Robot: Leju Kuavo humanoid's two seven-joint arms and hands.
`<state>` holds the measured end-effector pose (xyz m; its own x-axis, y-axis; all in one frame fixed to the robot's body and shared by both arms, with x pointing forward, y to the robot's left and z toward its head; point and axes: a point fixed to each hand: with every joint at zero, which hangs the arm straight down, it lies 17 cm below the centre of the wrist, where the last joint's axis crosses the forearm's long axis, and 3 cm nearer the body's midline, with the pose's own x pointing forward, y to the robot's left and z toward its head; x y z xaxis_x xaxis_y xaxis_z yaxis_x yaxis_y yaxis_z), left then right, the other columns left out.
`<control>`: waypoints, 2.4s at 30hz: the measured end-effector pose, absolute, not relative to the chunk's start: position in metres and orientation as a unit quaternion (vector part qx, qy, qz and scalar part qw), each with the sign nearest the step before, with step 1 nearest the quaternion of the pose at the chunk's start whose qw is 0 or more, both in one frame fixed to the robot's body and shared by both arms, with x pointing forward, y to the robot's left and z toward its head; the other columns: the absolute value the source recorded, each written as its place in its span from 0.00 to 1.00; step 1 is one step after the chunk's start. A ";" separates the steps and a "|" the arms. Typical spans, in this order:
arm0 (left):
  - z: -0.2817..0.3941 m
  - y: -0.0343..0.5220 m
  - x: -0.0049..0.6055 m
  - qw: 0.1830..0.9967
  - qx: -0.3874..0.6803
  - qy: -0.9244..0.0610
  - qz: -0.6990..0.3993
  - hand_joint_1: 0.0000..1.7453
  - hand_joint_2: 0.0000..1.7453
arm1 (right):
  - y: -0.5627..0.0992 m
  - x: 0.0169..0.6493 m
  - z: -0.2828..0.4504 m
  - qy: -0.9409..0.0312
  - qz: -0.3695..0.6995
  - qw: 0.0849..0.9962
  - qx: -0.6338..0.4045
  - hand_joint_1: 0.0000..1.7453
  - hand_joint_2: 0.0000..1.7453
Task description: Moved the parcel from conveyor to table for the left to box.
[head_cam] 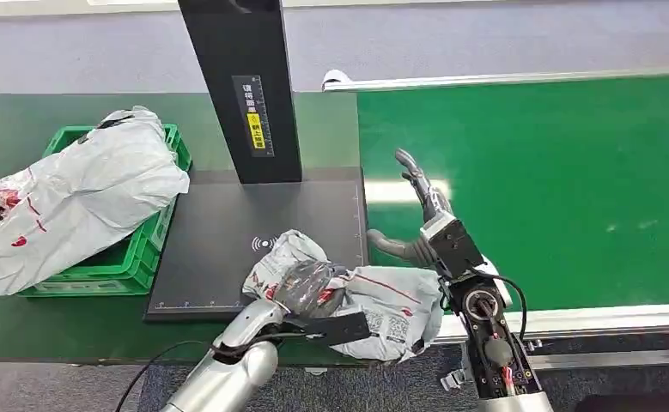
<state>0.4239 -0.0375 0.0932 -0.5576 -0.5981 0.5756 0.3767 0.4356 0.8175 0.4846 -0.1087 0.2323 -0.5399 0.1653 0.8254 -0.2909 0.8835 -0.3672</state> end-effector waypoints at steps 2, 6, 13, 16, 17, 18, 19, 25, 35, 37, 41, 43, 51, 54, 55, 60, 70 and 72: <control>0.127 -0.033 0.426 0.436 0.084 -0.763 -0.469 1.00 1.00 | -0.109 0.484 0.232 -0.844 0.238 0.479 0.037 0.00 1.00; 0.229 0.016 0.435 0.376 0.121 -0.876 -0.275 1.00 1.00 | -0.109 0.483 0.233 -0.845 0.236 0.478 0.041 0.00 1.00; 0.260 0.041 0.433 0.360 0.135 -0.898 -0.216 1.00 1.00 | -0.109 0.483 0.235 -0.846 0.233 0.478 0.043 0.00 1.00; 0.271 0.050 0.430 0.352 0.141 -0.904 -0.197 1.00 1.00 | -0.109 0.483 0.235 -0.846 0.233 0.477 0.044 0.00 1.00; 0.271 0.051 0.429 0.352 0.142 -0.904 -0.196 1.00 1.00 | -0.109 0.483 0.235 -0.846 0.233 0.477 0.044 0.00 1.00; 0.273 0.052 0.429 0.350 0.143 -0.905 -0.194 1.00 1.00 | -0.109 0.483 0.235 -0.846 0.233 0.477 0.044 0.00 1.00; 0.275 0.054 0.429 0.347 0.147 -0.907 -0.189 1.00 1.00 | -0.109 0.483 0.235 -0.846 0.232 0.477 0.044 0.00 1.00; 0.322 0.111 0.406 0.280 0.193 -0.939 -0.044 1.00 1.00 | -0.111 0.483 0.238 -0.850 0.223 0.475 0.045 0.00 1.00; 0.382 0.185 0.421 0.192 0.412 -0.888 -0.076 1.00 1.00 | -0.107 0.481 0.228 -0.848 0.229 0.475 0.051 0.00 1.00; 0.391 0.209 0.431 0.191 0.447 -0.872 -0.067 1.00 1.00 | -0.104 0.481 0.227 -0.847 0.233 0.474 0.053 0.00 1.00; 0.409 0.236 0.459 0.191 0.514 -0.832 -0.082 1.00 1.00 | -0.099 0.482 0.228 -0.847 0.238 0.472 0.055 0.00 1.00; 0.415 0.254 0.480 0.214 0.547 -0.805 -0.085 1.00 1.00 | -0.096 0.483 0.230 -0.847 0.242 0.470 0.057 0.00 1.00; 0.351 0.312 0.587 0.417 0.605 -0.667 -0.127 0.95 1.00 | -0.090 0.484 0.226 -0.838 0.257 0.478 0.059 0.00 1.00; 0.330 0.324 0.603 0.452 0.613 -0.630 -0.152 0.01 1.00 | -0.089 0.483 0.223 -0.835 0.262 0.480 0.059 0.00 1.00; 0.323 0.326 0.607 0.462 0.613 -0.621 -0.159 0.00 1.00 | -0.089 0.484 0.222 -0.834 0.263 0.481 0.058 0.00 1.00; 0.309 0.331 0.619 0.471 0.615 -0.604 -0.188 0.00 1.00 | -0.088 0.484 0.218 -0.831 0.268 0.484 0.056 0.00 1.00; 0.342 0.351 0.589 0.405 0.655 -0.620 -0.151 0.00 0.00 | -0.087 0.483 0.212 -0.826 0.278 0.487 0.055 0.00 1.00; 0.349 0.360 0.584 0.398 0.666 -0.615 -0.142 0.00 0.00 | -0.086 0.482 0.210 -0.825 0.280 0.487 0.056 0.00 1.00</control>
